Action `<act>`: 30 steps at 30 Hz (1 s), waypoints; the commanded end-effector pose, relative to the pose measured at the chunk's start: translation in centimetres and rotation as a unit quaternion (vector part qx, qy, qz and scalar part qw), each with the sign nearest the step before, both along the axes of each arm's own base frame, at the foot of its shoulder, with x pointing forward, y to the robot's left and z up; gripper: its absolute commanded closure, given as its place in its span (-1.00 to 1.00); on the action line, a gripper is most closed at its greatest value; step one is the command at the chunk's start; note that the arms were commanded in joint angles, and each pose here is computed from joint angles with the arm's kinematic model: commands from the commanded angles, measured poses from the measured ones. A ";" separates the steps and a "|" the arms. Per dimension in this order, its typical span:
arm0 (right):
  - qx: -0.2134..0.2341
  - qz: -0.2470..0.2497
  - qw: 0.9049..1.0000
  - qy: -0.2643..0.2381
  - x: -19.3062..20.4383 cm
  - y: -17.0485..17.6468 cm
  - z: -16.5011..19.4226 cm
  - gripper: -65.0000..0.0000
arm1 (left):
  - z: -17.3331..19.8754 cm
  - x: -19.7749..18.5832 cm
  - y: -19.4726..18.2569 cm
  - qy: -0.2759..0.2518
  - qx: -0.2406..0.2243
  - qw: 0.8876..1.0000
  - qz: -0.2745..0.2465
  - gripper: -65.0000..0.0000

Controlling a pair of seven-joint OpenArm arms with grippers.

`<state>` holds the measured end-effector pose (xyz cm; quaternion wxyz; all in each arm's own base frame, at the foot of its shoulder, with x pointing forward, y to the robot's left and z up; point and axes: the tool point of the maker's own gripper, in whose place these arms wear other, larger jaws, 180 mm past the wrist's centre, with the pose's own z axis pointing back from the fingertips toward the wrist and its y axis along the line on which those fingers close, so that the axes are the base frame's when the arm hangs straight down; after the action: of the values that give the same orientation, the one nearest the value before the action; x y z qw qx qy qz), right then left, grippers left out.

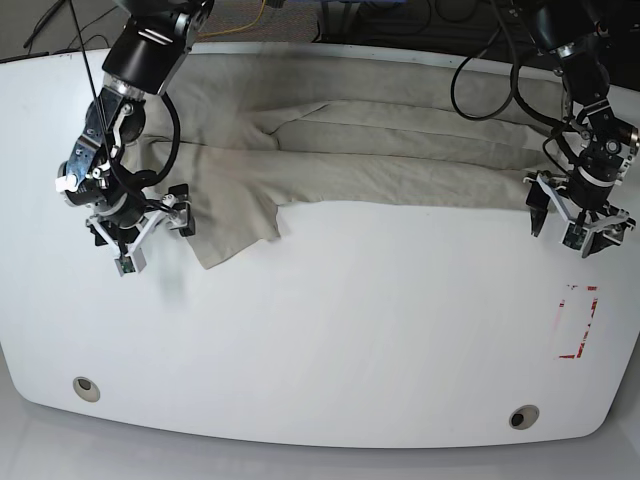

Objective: Layout the t-shirt on the table in an organized manner, then fold the t-shirt properly
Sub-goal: 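Open both grippers and release the folded hem, then move the right gripper to the bunched sleeve end and grasp it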

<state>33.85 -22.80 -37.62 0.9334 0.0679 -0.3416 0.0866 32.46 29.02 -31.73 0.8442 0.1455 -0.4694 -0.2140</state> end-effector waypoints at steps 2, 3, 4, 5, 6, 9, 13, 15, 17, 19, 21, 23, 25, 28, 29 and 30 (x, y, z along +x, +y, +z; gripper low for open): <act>0.032 -0.002 0.999 -0.024 2.3 0.4 1.0 -0.79 | 2.6 1.1 0.4 -0.038 0.011 0.999 -0.001 -0.58; 0.038 -0.002 0.999 -0.020 2.4 0.5 0.7 -0.79 | 2.6 1.1 0.4 -0.038 0.011 0.999 -0.001 -0.58; 0.041 -0.002 0.999 -0.015 2.4 0.6 0.4 -0.79 | 2.6 1.1 0.4 -0.038 0.011 0.999 -0.001 -0.58; 0.044 -0.003 0.999 -0.013 2.5 0.6 0.3 -0.79 | 2.6 1.1 0.4 -0.038 0.011 0.999 -0.001 -0.58; 0.047 -0.003 0.999 -0.009 2.5 0.7 0.1 -0.79 | 2.6 1.1 0.4 -0.038 0.011 0.999 -0.001 -0.58; 0.054 -0.003 0.999 0.000 2.4 0.9 -0.5 -0.79 | 2.5 1.0 0.4 -0.037 0.011 0.999 -0.001 -0.58; 0.055 0.002 0.998 0.004 2.4 1.3 -0.8 -0.79 | 2.4 0.9 0.4 -0.036 0.011 0.999 -0.001 -0.58; 0.053 0.009 0.999 0.006 2.4 1.7 -0.9 -0.79 | 2.4 0.9 0.4 -0.035 0.011 0.999 -0.001 -0.58; 0.052 0.016 0.999 0.008 2.4 2.0 -1.0 -0.79 | 2.4 0.9 0.4 -0.035 0.011 0.999 -0.001 -0.58; 0.051 0.020 0.998 0.010 2.3 2.3 -1.1 -0.79 | 2.4 0.9 0.4 -0.035 0.011 0.999 -0.001 -0.58; 0.051 0.024 0.998 0.013 2.2 2.5 -1.3 -0.79 | 2.4 0.9 0.4 -0.035 0.011 0.999 -0.001 -0.58; 0.051 0.023 0.998 0.017 1.8 2.5 -1.6 -0.79 | 2.4 0.9 0.4 -0.035 0.011 0.999 -0.001 -0.58; 0.054 0.023 0.998 0.020 1.5 2.6 -1.9 -0.79 | 2.4 0.9 0.4 -0.035 0.011 0.999 -0.001 -0.58; 0.070 0.025 0.997 0.016 1.4 3.1 -1.8 -0.79 | 2.4 0.9 0.4 -0.035 0.011 0.999 -0.001 -0.58; 0.074 0.025 0.997 0.013 1.5 3.2 -1.7 -0.79 | 2.4 0.9 0.4 -0.035 0.011 0.999 -0.001 -0.58; 0.076 0.025 0.997 0.013 1.5 3.3 -1.7 -0.79 | 2.4 0.9 0.4 -0.035 0.011 0.999 -0.001 -0.58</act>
<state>33.76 -19.48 -41.23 0.9397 0.1412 -0.3000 0.0835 32.61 29.18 -31.19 0.8405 0.1523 -0.4734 -0.2149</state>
